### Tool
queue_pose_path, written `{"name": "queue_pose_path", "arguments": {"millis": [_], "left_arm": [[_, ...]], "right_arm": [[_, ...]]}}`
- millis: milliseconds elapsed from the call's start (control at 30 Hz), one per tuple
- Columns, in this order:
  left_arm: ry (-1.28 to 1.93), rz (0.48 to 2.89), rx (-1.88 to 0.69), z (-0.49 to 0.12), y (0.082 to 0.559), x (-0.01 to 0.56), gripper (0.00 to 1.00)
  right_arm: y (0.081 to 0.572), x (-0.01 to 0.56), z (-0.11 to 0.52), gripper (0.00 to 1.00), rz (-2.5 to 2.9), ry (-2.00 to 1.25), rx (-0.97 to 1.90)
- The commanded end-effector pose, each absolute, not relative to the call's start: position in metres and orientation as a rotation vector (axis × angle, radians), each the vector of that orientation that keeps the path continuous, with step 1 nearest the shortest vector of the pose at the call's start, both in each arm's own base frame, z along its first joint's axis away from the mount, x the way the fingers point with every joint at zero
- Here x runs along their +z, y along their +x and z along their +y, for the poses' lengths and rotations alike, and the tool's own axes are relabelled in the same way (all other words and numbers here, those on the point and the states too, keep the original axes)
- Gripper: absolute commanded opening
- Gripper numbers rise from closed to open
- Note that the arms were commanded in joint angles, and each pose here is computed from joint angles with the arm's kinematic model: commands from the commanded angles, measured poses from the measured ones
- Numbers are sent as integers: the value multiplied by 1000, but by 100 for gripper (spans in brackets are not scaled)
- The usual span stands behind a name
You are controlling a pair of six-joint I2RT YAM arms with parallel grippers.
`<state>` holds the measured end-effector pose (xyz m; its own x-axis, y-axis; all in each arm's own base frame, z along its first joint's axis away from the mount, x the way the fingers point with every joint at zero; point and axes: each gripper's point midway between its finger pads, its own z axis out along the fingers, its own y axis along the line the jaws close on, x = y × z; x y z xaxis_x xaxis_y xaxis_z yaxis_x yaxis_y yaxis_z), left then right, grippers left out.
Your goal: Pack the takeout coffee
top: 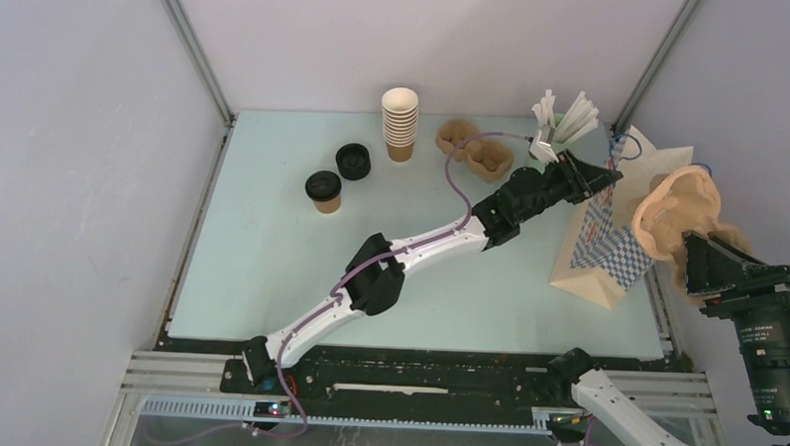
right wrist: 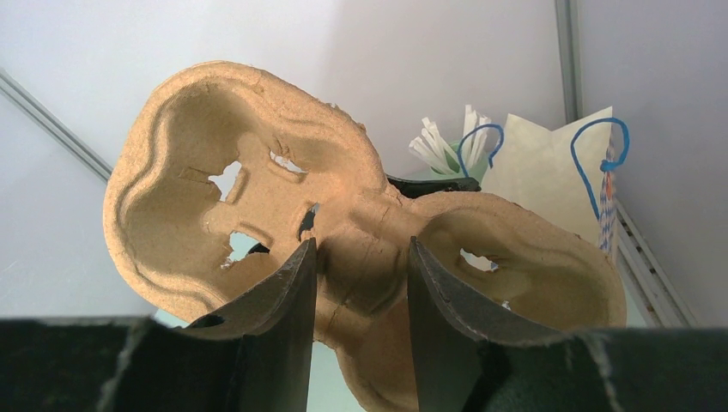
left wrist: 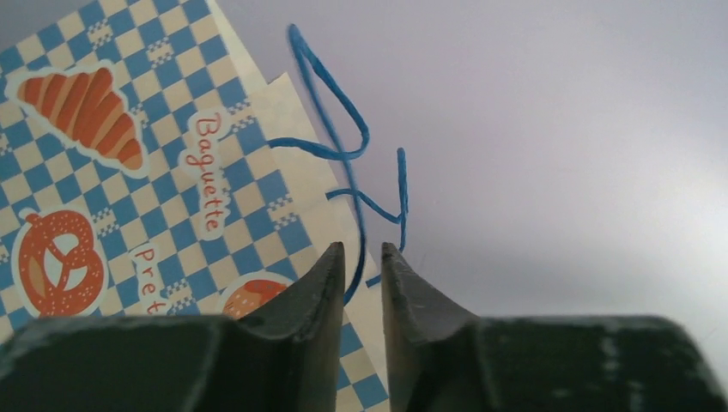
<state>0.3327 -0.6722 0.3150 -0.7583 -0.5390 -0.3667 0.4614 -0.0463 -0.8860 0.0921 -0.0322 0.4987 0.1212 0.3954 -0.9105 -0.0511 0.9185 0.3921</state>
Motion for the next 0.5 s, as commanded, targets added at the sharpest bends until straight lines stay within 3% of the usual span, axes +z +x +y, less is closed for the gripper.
{"name": "queue_pose_path", "arguments": {"millis": [0, 167, 467], "left_arm": [[-126, 1387, -1938, -660, 329, 372, 19], [-53, 1365, -1935, -647, 325, 392, 1], [88, 1407, -1912, -562, 315, 425, 0]], "right_arm": [[91, 500, -32, 0, 1408, 305, 359], [94, 499, -29, 0, 1423, 299, 357], [111, 488, -9, 0, 1477, 213, 354]]}}
